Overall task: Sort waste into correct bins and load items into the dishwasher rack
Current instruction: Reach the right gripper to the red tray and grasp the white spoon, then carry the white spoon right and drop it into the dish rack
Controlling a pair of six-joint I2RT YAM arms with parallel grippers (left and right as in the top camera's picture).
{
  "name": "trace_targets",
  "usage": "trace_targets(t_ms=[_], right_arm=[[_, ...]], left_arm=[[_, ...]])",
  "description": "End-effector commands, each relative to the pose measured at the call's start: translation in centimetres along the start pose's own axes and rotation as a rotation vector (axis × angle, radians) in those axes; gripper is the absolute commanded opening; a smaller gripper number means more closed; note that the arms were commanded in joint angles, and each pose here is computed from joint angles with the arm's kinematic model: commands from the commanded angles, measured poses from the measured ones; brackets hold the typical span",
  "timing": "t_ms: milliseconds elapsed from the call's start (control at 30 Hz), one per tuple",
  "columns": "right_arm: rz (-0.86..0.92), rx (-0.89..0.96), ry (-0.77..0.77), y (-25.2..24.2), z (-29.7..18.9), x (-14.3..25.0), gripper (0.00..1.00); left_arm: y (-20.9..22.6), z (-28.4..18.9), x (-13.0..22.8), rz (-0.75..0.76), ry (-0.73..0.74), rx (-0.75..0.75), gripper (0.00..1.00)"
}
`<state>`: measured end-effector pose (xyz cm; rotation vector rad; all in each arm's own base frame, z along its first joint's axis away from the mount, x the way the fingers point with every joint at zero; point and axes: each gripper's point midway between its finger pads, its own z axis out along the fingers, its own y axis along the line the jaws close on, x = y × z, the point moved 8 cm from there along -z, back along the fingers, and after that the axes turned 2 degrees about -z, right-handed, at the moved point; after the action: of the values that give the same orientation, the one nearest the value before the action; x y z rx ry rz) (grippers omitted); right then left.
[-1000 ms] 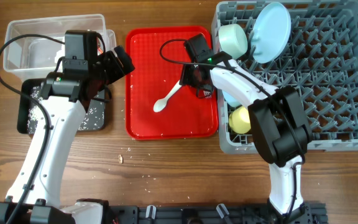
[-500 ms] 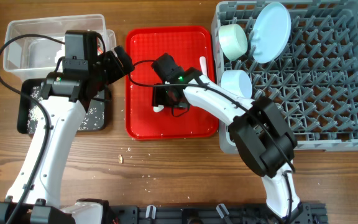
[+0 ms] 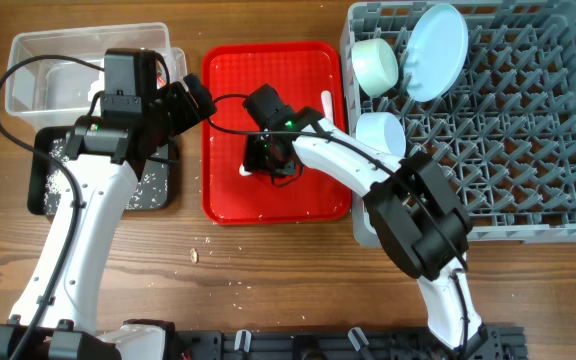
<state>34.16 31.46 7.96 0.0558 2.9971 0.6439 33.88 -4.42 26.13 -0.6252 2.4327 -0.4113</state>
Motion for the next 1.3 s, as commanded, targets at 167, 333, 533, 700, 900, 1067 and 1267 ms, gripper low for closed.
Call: trace_targets(t_ms=[167,333,533,700,900,1067,1267], right_arm=[[0.031,0.09,0.041,-2.5,3.0,0.7,0.31],[0.134,0.119,-0.039,-4.4,2.4,-1.6,0.57],[0.187,0.162,-0.129,-6.0,1.9,-3.6,0.55],[0.215,0.169,-0.162,-6.6,3.0,-4.2,0.47],[0.15,0.078,-0.312,-6.0,2.3,-7.5,0.37],[0.162,0.048,-0.121,-6.2,2.8,-5.1,0.36],[0.126,-0.005,0.146,-6.4,2.7,-1.7,0.46]], left_arm=[[0.0,0.2,-0.2,0.0,0.005,0.002,1.0],[0.0,0.2,-0.2,0.0,0.005,0.002,1.0],[0.0,0.2,-0.2,0.0,0.005,0.002,1.0],[0.0,0.2,-0.2,0.0,0.005,0.002,1.0],[0.0,0.2,-0.2,0.0,0.005,0.002,1.0],[0.0,0.2,-0.2,0.0,0.005,0.002,1.0],[0.0,0.2,-0.2,0.0,0.005,0.002,1.0]])
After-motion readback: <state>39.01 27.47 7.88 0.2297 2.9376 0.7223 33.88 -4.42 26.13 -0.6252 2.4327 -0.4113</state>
